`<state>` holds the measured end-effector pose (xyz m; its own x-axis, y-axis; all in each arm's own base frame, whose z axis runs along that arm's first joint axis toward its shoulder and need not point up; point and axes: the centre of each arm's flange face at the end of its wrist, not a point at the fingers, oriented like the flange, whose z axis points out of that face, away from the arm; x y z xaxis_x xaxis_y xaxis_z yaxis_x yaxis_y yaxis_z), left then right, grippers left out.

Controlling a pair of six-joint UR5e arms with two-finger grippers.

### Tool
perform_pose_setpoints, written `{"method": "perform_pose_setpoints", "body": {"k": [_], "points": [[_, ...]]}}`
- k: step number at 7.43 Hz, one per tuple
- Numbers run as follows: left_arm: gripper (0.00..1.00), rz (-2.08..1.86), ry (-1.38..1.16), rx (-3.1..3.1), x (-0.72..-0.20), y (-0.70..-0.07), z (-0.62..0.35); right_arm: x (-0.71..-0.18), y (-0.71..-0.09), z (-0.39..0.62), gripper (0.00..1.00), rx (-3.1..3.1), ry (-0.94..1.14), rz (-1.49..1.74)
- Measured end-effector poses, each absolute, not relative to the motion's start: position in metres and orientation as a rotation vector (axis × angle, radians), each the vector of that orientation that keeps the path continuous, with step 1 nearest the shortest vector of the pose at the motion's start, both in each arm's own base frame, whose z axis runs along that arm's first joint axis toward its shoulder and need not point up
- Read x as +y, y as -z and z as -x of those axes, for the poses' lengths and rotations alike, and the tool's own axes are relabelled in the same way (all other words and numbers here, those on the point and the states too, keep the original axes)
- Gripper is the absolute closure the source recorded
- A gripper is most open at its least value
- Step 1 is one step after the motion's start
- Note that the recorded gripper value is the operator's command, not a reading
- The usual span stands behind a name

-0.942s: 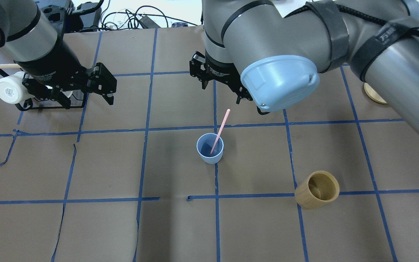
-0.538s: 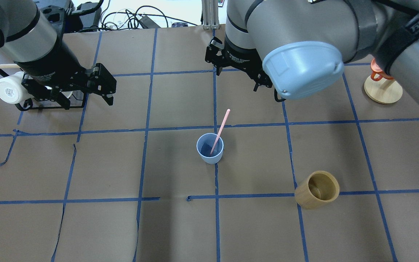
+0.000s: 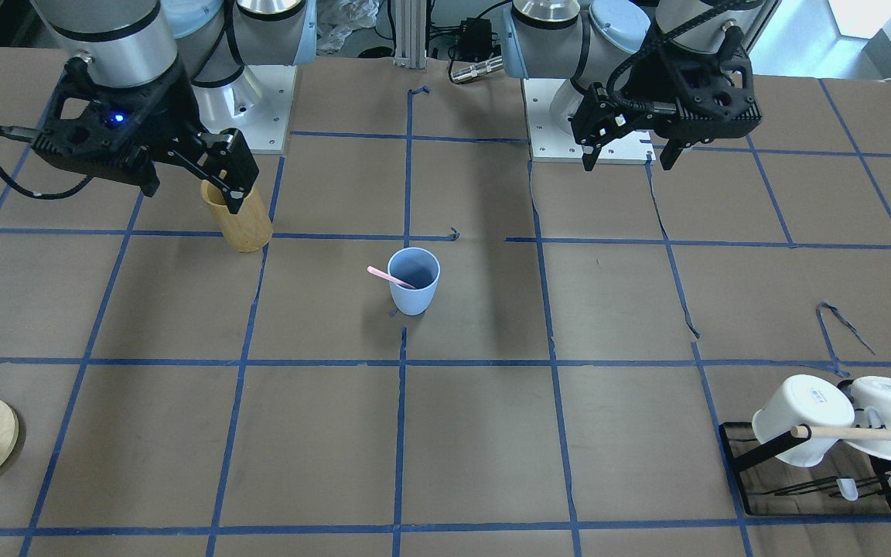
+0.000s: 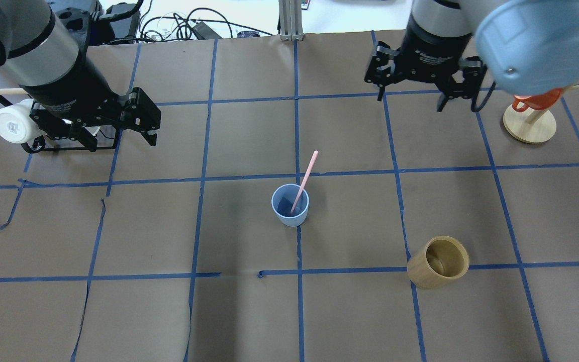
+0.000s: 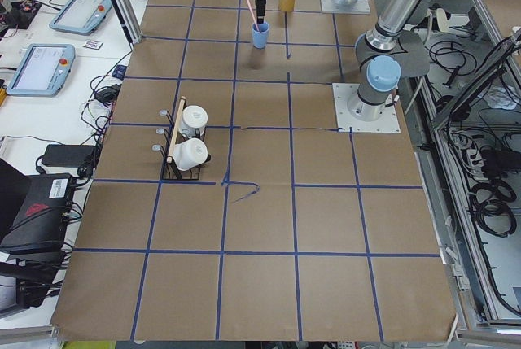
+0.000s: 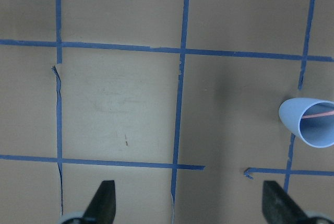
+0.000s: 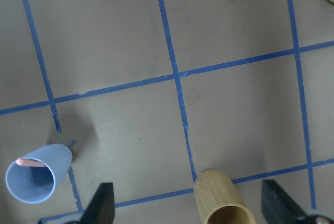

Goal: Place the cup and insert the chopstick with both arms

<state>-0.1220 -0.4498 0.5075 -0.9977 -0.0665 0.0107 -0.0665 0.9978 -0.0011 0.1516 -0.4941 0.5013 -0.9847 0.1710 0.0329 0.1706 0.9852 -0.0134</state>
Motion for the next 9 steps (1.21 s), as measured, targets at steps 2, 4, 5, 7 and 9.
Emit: {"method": "perform_pose_setpoints", "body": {"k": [2, 4, 5, 7, 9], "points": [[0.00, -0.105, -0.003, -3.129, -0.450, -0.508, 0.122, -0.477, -0.507, -0.141, 0.00, -3.104, 0.086, 0.115], [0.00, -0.107, -0.003, -3.129, -0.450, -0.508, 0.121, -0.461, -0.511, -0.140, 0.00, -3.111, 0.174, 0.006], [0.00, -0.107, -0.006, -3.127, -0.450, -0.508, 0.121, -0.459, -0.510, -0.139, 0.00, -3.114, 0.196, -0.037], [0.00, -0.103, -0.008, -3.124, -0.450, -0.508, 0.123, -0.459, -0.510, -0.139, 0.00, -3.119, 0.192, -0.088], [0.00, -0.104, -0.004, -3.127, -0.450, -0.508, 0.122, -0.460, -0.510, -0.139, 0.00, -3.120, 0.184, -0.080]]}}
